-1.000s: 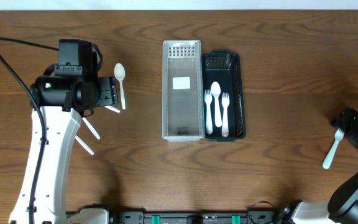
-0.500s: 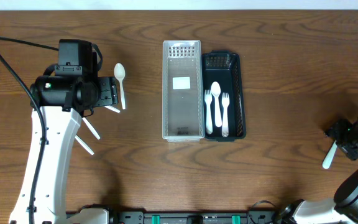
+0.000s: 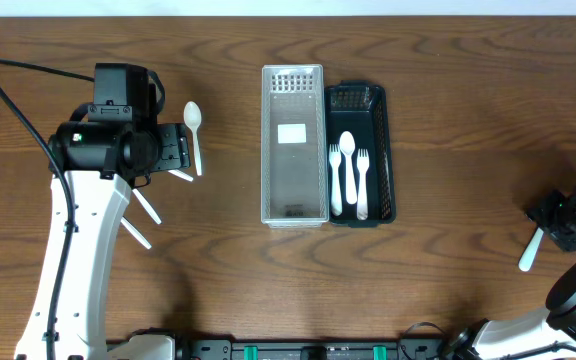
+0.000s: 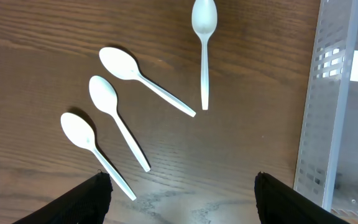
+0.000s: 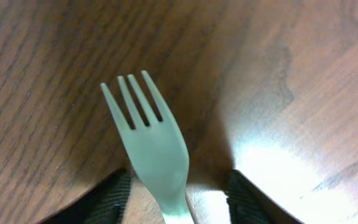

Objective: Pack container
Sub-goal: 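Grasp the last white fork at the right edge with the right gripper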

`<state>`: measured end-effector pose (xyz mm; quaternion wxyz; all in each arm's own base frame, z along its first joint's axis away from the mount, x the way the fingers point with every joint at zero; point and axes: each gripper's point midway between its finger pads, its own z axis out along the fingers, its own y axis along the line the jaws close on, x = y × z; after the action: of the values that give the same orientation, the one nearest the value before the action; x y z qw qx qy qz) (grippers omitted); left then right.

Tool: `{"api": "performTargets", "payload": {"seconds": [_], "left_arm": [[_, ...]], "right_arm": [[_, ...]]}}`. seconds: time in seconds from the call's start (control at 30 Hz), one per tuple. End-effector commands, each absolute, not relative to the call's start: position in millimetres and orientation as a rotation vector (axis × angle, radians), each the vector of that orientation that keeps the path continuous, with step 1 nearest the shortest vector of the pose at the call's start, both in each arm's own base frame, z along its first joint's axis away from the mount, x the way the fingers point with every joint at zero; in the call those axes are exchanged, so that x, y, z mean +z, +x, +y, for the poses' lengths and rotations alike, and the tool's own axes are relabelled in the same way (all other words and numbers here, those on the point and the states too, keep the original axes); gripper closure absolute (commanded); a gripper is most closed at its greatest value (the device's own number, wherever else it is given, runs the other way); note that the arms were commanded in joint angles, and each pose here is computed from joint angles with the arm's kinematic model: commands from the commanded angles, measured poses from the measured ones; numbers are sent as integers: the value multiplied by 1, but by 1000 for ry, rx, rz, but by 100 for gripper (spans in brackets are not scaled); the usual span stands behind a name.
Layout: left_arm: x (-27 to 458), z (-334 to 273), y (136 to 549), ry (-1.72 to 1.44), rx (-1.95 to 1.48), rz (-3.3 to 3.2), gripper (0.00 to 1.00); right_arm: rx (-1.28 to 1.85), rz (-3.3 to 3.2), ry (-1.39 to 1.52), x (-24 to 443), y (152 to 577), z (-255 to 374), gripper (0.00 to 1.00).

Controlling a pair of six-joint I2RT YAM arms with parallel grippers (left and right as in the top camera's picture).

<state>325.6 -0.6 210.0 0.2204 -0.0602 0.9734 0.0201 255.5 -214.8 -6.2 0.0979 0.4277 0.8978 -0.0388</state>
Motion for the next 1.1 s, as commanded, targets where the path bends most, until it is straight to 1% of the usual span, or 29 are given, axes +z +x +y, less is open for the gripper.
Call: {"api": "performTargets", "payload": {"seconds": [0.0,0.07,0.13,0.17,0.27,0.37,0.43,0.73,0.77,0.9,1.0,1.07], "left_arm": [[217,2,327,-177,68,2670,24],[217,2,327,-176,68,2670,24],[217,2,327,-177,68,2670,24],[217,2,327,-176,68,2670,24],[217,2,327,-177,68,2670,24],[217,2,327,-177,68,2670,24],[217,2,327,-177,68,2670,24],[217,2,327,-177,69,2671,24],[217,2,327,-177,69,2671,24],[217,2,327,-176,68,2671,24],[217,2,327,-176,68,2671,24],[217,2,327,-176,68,2671,24]], "right_arm": [[21,2746,1321,-35,241,-189,54],[24,2748,1338,-35,240,-187,55],[27,2755,1333,-35,240,-185,60],[27,2757,1333,-35,240,-184,60],[31,2766,1328,-35,241,-181,68],[33,2778,1317,-35,241,-178,72],[38,2784,1312,-35,242,-175,77],[45,2794,1318,-32,246,-167,81],[46,2796,1318,-28,248,-166,79],[40,2789,1239,1,270,-162,79],[29,2762,1108,41,298,-152,79],[22,2715,989,76,323,-140,79]]}}
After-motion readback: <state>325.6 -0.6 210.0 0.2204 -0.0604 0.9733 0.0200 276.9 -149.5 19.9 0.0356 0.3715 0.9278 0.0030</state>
